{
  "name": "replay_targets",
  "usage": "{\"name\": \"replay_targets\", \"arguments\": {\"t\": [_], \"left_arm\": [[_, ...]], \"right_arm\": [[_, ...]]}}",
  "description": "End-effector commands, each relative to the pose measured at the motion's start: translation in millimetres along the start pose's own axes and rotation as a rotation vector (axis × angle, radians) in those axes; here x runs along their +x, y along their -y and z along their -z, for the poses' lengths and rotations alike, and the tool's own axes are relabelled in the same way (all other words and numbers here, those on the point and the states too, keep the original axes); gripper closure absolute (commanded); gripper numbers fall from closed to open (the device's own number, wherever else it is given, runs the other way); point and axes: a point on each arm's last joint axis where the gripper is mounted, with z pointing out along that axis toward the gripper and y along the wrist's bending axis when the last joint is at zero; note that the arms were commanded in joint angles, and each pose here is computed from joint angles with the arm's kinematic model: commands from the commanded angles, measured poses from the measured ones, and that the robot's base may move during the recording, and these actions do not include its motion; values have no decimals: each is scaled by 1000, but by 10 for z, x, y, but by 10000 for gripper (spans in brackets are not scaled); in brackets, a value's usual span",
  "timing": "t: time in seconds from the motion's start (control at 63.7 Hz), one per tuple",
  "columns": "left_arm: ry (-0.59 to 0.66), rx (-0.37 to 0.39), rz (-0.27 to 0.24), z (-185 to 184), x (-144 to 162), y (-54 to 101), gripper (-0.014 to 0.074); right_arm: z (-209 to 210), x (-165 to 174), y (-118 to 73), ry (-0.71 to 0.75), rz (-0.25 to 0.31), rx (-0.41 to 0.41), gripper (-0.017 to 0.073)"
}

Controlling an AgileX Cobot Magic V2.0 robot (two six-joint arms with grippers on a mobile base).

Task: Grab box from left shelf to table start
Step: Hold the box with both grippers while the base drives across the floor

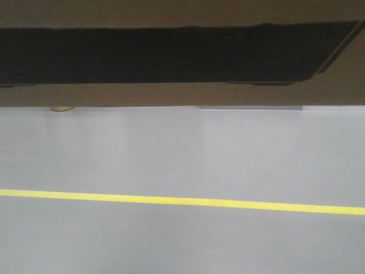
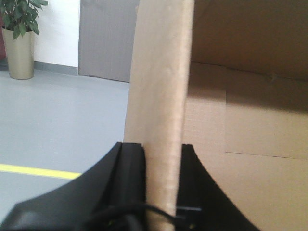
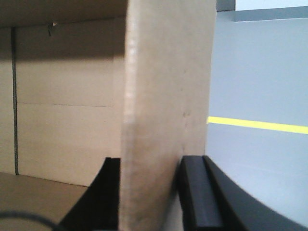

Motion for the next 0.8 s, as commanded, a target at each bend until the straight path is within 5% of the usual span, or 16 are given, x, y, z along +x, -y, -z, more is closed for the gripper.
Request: {"name": "replay_targets", "arguments": {"t": [0.0, 0.784], "left_arm": [[228, 4, -56, 86, -278, 21, 696], [227, 6, -53, 86, -278, 22, 696]], "right_arm": [[46, -208, 86, 173, 105, 132, 503], [44, -204, 88, 167, 105, 133, 503]]}}
